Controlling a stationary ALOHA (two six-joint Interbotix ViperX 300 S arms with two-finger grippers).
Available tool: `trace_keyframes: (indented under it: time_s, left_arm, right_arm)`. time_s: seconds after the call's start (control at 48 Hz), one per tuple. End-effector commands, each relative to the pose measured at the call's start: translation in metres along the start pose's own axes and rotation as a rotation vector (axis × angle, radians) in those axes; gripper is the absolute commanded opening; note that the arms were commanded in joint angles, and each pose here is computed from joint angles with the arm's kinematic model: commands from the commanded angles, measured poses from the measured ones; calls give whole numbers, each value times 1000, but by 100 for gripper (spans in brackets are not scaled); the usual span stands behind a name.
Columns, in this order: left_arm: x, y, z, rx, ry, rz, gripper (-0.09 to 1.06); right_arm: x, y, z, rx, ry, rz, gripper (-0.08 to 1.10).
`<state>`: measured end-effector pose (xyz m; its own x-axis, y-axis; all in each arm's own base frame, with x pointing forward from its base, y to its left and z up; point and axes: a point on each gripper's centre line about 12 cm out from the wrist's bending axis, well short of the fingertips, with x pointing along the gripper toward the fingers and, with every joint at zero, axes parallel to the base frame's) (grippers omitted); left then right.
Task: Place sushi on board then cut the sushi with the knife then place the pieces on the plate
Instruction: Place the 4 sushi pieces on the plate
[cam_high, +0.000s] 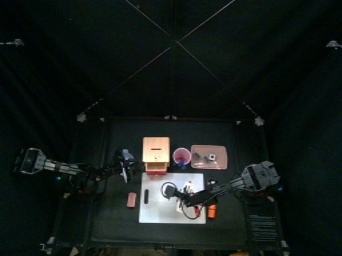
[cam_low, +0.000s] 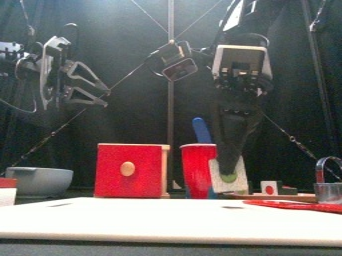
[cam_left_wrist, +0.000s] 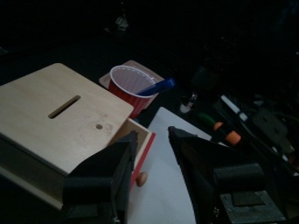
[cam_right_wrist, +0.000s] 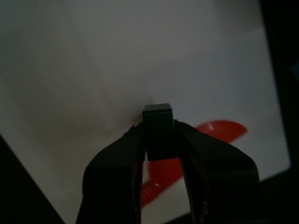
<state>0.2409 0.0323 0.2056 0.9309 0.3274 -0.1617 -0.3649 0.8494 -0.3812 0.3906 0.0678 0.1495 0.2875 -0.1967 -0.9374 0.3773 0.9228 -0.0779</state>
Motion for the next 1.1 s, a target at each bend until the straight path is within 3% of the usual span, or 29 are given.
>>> trace_keyframes:
  time_s: [0.021, 0.271, 0.521, 0.812, 1.104]
  left_arm:
    - [2, -2, 5, -4, -18, -4, 76]
    - [3, 0, 7, -6, -25, 6, 76]
    - [3, 1, 9, 0, -34, 8, 76]
    - [3, 3, 10, 31, -43, 6, 76]
    - [3, 1, 10, 57, -46, -11, 76]
  right_arm:
    - [-30, -29, 4, 86, -58, 16, 46]
    - [-56, -88, -11, 258, -128, -7, 46]
    - [-76, -161, -45, 470, -157, -27, 46]
    - [-76, -229, -99, 697, -163, -118, 46]
    - [-58, -268, -134, 883, -181, -177, 46]
